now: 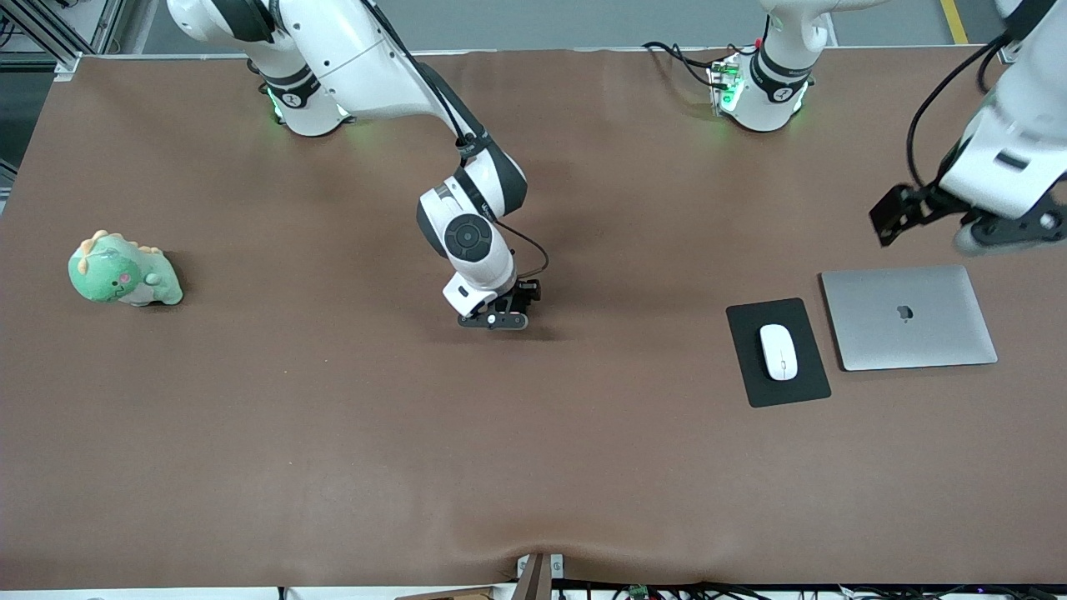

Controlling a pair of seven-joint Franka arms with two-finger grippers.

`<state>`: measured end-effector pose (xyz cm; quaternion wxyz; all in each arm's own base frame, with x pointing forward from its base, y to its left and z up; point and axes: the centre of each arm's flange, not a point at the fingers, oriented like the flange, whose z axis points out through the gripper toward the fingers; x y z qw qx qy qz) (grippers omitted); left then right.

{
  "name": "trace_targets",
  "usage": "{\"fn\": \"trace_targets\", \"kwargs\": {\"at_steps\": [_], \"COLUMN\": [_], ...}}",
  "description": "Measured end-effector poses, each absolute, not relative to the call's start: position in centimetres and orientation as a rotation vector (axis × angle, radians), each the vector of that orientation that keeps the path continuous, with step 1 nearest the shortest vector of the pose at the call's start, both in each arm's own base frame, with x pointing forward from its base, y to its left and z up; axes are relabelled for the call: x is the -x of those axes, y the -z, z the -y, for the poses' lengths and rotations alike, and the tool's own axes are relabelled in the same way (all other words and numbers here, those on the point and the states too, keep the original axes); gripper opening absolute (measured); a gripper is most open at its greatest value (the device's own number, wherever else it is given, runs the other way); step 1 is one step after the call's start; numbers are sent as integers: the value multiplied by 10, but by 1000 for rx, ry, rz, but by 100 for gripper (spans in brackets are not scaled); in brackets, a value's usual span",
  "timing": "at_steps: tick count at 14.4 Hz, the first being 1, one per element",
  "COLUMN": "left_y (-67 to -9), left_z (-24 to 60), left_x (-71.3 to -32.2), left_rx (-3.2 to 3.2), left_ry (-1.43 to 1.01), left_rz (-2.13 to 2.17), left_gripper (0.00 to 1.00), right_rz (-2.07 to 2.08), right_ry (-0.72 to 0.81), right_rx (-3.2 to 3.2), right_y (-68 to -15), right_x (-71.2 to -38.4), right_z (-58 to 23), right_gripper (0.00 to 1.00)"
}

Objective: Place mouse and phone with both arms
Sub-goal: 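Carry the phone toward the plush toy while the left arm withdraws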

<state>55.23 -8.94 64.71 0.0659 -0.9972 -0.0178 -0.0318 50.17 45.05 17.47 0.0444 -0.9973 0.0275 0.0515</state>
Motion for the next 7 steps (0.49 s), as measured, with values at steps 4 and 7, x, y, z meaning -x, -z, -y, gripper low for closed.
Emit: {"fn": "trace_targets", "kwargs": {"at_steps": [4,7], "left_y": [-666,-666], "left_z": [49,46], "left_x": [-538,-534], "left_rx": [3050,3060], "left_ry": [79,65], "left_rz": [14,20], "left_gripper": [100,100], "right_rz": [-102,-154], "right_ry": [-243,-228], "right_rx": [3076,3068], "right_y": [-194,-213], "right_x": [-515,-533], "right_z": [-443,-425], "right_gripper": [80,80]}}
